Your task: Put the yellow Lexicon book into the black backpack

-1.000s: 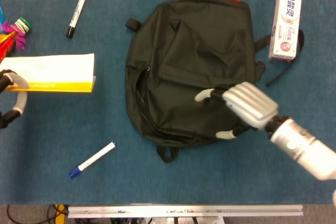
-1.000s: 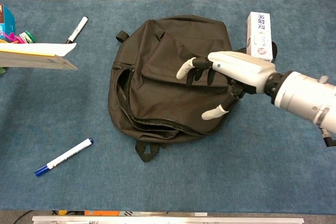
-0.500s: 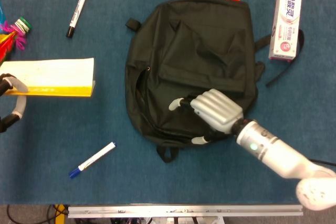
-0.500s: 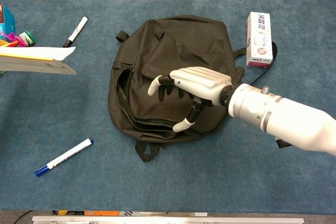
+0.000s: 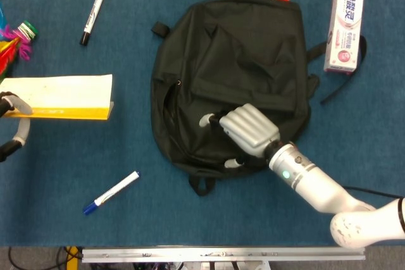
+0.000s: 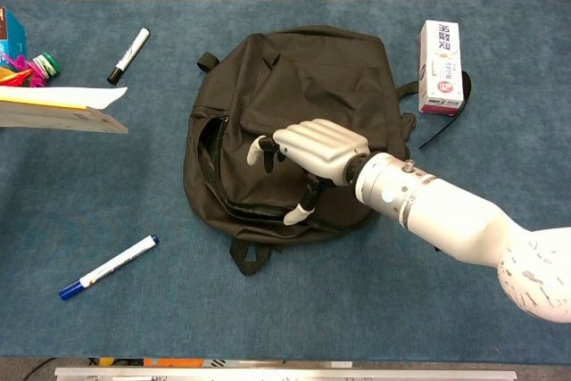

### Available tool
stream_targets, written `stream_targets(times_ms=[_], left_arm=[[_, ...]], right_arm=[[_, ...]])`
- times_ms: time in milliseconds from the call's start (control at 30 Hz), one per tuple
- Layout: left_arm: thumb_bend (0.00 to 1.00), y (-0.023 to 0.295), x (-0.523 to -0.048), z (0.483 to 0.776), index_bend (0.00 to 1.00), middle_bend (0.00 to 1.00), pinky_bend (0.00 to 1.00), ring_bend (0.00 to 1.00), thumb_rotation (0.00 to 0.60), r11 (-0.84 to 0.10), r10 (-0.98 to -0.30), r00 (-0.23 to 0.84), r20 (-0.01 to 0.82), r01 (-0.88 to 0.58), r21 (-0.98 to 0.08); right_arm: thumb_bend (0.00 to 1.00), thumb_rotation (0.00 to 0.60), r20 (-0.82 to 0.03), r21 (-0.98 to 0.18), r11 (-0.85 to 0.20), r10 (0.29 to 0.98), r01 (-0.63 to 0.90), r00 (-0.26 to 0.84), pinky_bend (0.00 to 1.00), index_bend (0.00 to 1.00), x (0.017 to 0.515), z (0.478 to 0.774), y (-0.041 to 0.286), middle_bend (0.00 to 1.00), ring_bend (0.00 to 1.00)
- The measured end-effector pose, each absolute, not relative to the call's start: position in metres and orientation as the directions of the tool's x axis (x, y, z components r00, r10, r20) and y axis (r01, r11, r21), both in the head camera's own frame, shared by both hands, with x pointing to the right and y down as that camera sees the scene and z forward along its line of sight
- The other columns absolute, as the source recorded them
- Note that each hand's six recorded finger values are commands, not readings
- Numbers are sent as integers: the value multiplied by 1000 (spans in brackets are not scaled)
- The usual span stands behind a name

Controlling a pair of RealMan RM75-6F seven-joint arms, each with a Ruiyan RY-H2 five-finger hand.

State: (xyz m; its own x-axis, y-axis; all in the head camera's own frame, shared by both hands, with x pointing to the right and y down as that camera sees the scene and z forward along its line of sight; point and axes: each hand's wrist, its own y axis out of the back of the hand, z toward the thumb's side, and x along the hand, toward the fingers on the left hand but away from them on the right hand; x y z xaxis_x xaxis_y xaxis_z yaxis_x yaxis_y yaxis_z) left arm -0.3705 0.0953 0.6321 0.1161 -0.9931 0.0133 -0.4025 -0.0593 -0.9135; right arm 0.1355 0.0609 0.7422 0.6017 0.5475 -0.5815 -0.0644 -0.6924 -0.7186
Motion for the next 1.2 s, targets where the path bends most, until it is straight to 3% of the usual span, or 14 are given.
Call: stream_targets(times_ms=[100, 300, 467, 600, 767, 1200], left_arm=[[382, 96, -372, 632, 615, 544, 499, 496, 600, -60, -993, 117, 14, -402, -914], [382, 96, -371, 633, 615, 543, 499, 497, 600, -64, -993, 121, 16, -403, -913], [382, 96, -373, 633, 615, 543, 499, 497, 600, -63, -993, 118, 17, -401, -914], [382, 95, -374, 632, 615, 544, 499, 497, 600, -65, -992, 121, 17, -401, -914], [382, 93, -374, 632, 615, 544, 499, 497, 600, -76, -990, 137, 21, -410, -909], [382, 75, -350, 620, 617, 545, 499, 497, 600, -185, -962, 271, 30, -568, -802]], right_arm=[[179, 600, -582, -725, -687, 570, -53, 580, 401, 289, 138, 744, 53, 383, 292], [414, 600, -587, -727, -685, 594, -37, 550, 474, 325, 138, 748, 41, 416, 308], [573, 600, -571, -741, -671, 618, -15, 540, 577, 489, 135, 748, 33, 507, 403], [632, 600, -548, -756, -654, 648, 19, 529, 665, 630, 133, 745, 22, 596, 512], [686, 600, -522, -764, -641, 681, 73, 513, 770, 720, 133, 738, 9, 671, 629], [719, 600, -451, -752, -595, 779, 284, 436, 825, 744, 134, 702, -46, 696, 685]])
